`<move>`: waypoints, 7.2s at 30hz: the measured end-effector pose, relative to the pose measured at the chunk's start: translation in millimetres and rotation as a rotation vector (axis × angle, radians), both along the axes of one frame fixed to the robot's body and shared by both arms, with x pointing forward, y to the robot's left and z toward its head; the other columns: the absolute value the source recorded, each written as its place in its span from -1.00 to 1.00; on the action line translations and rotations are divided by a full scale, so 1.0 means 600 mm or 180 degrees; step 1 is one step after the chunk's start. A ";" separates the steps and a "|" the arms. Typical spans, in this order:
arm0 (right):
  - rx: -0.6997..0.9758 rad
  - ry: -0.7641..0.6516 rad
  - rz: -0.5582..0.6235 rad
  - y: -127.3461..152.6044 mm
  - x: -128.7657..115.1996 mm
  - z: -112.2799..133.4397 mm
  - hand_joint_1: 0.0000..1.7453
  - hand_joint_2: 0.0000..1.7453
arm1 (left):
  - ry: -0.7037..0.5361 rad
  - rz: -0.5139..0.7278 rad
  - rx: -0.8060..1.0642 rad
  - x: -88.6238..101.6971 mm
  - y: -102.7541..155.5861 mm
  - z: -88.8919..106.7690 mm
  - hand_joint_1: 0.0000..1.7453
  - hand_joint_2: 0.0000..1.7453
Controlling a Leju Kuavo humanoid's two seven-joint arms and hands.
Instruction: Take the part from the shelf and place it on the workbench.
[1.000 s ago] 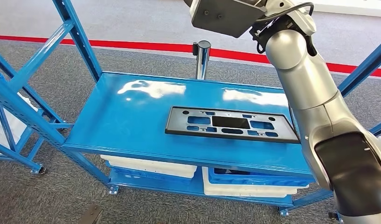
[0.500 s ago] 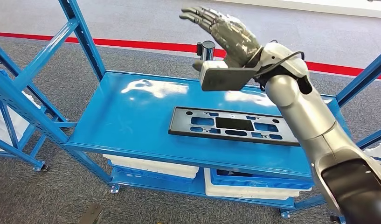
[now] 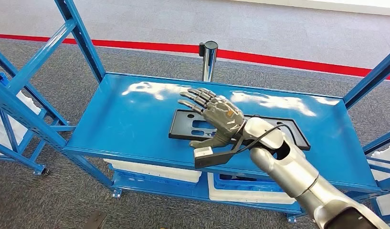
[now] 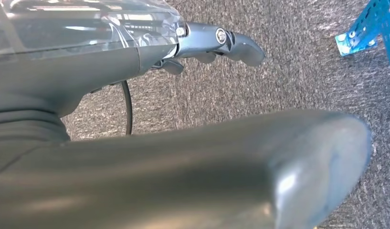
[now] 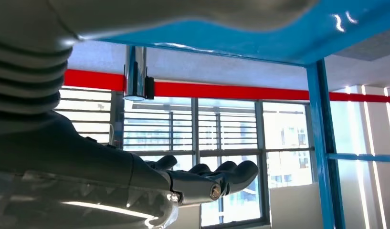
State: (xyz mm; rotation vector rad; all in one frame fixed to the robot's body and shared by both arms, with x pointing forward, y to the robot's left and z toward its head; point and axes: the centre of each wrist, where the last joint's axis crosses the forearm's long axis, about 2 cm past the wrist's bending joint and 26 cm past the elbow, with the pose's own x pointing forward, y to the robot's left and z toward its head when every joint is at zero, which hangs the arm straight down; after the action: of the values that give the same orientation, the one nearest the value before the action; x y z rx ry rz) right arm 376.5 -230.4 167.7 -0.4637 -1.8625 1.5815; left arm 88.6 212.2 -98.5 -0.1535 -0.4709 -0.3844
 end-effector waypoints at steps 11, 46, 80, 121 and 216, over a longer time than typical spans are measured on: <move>-0.0213 0.0430 0.0045 0.065 -0.051 -0.127 -1.00 1.00 | -0.0008 -0.0130 -0.0020 0.005 -0.014 0.003 -1.00 -1.00; -0.0881 0.0412 -0.1879 -0.193 0.010 -0.146 1.00 1.00 | -0.0039 -0.0191 -0.0018 0.007 -0.015 0.004 -1.00 -1.00; 0.0266 -0.1289 -0.1179 -0.119 0.091 0.170 1.00 1.00 | -0.0716 -0.0277 -0.0181 0.016 -0.017 0.006 -1.00 1.00; 0.0890 -0.2853 -0.0470 -0.078 -0.009 0.511 1.00 1.00 | -0.0656 -0.0251 -0.0189 0.012 -0.018 0.006 -1.00 1.00; 0.0851 -0.2867 -0.0409 -0.013 -0.008 0.526 1.00 1.00 | -0.0589 -0.0246 -0.0171 0.009 -0.004 0.003 -1.00 1.00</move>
State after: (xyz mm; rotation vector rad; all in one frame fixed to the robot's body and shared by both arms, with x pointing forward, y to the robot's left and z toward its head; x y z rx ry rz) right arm 371.8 -238.1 483.4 -1.2904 -2.5667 1.0672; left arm 94.2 210.1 -97.0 -0.1895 -0.6596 -0.4640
